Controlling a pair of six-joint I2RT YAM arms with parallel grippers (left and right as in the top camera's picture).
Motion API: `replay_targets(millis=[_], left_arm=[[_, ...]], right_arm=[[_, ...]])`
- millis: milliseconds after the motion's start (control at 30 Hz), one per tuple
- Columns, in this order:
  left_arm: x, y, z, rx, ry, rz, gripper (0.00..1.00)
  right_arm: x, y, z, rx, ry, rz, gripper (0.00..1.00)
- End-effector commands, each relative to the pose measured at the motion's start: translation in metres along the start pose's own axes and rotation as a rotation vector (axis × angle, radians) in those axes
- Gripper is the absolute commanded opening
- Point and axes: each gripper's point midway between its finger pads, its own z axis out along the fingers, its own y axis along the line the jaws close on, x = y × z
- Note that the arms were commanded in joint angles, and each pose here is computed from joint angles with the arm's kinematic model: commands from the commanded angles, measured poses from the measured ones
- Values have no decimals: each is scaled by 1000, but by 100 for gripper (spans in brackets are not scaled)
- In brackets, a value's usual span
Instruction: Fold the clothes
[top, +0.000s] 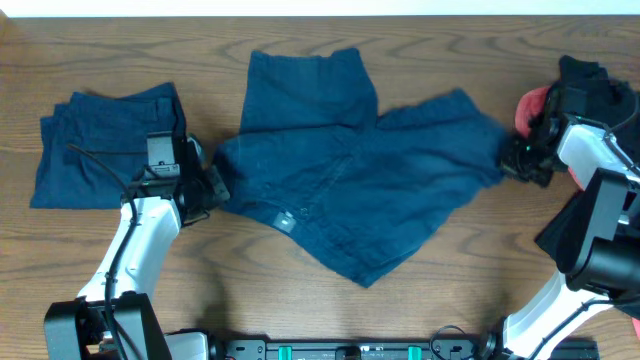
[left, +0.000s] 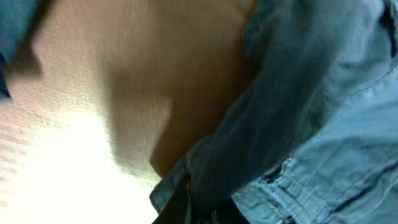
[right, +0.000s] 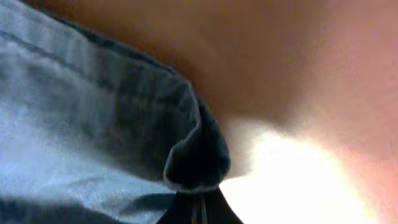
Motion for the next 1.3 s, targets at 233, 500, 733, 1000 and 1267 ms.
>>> replay_targets(millis=[233,500,733,1000,1267], left_arm=[[-107,-18,-50,17,-330,21,6],[-109,-16,-51,15,-325,13,37],[-66,-10,-40,11,-139,-17,46],[2,-54,-37,195,144,-4,47],[48,-79,-4,175,248,-17,56]], right_arm=[[37,-55,-64,279,-6,165,1],[65,-56,-105,264,11,124,3],[75,-47,-107,212,53,59,35],[62,-37,-105,186,-1,7,38],[51,-16,-103,139,-55,-59,40]])
